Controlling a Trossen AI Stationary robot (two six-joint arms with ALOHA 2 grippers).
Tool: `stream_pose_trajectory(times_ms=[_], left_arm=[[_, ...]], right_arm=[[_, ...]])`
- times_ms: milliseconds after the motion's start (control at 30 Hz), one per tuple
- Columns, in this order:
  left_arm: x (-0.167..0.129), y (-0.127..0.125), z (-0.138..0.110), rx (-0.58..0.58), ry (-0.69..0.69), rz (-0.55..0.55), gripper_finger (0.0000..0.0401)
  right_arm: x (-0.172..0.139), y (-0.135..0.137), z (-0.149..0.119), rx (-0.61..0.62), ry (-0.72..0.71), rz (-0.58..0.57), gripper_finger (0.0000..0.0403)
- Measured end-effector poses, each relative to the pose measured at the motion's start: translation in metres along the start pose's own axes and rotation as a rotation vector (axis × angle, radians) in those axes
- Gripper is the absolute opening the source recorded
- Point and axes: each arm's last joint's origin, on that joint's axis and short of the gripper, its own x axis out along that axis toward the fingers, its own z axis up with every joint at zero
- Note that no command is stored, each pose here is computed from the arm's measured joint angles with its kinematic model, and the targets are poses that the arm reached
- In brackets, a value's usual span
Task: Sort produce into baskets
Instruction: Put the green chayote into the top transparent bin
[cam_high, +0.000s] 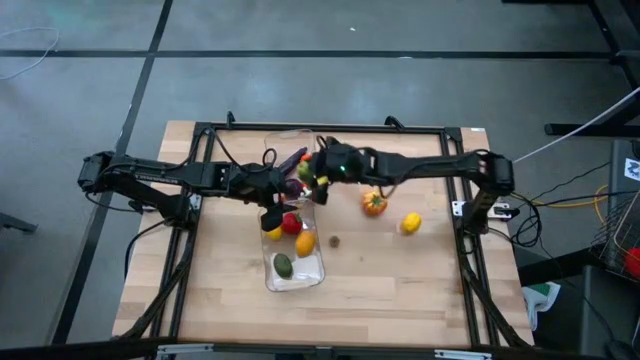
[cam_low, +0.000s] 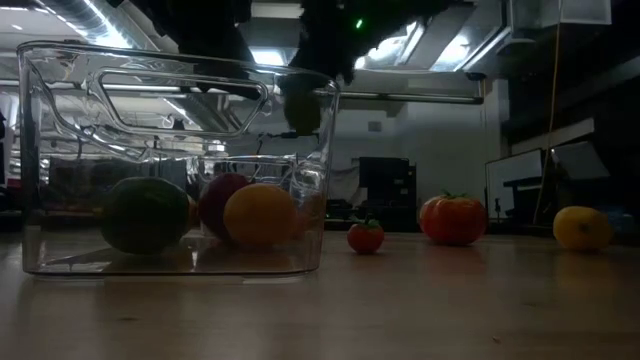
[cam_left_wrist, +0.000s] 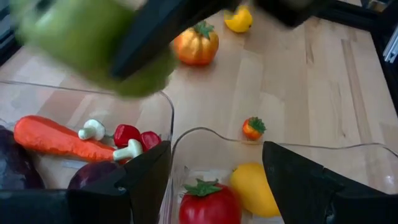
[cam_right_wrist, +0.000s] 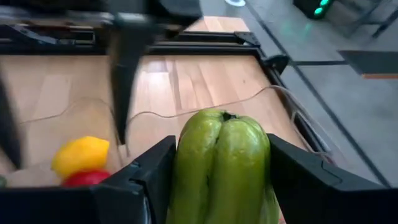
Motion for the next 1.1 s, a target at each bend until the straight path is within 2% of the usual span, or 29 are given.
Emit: stream_pose_trajectory(times_ms=[133,333,633,1100], left_arm=[[0.000,0.000,0.000,0.001,0.004,0.001,0.0250],[0.000,0.000,0.000,0.001,0.005,0.001,0.0250],[0.000,0.000,-0.001,0.001,0.005,0.001,0.0250],[0.000,0.000,-0.001,0.001,0.005,0.001,0.0250]], right_arm=[[0.029,-0.016,-0.015,0.025,0.000,0.035,0.0221],[0.058,-0.034,-0.034,0.051,0.010,0.007,0.0221],[0.088,-0.039,-0.063,0.059,0.071,-0.007,0.0221],[0.094,-0.037,-0.068,0.066,0.080,-0.039,0.0221]])
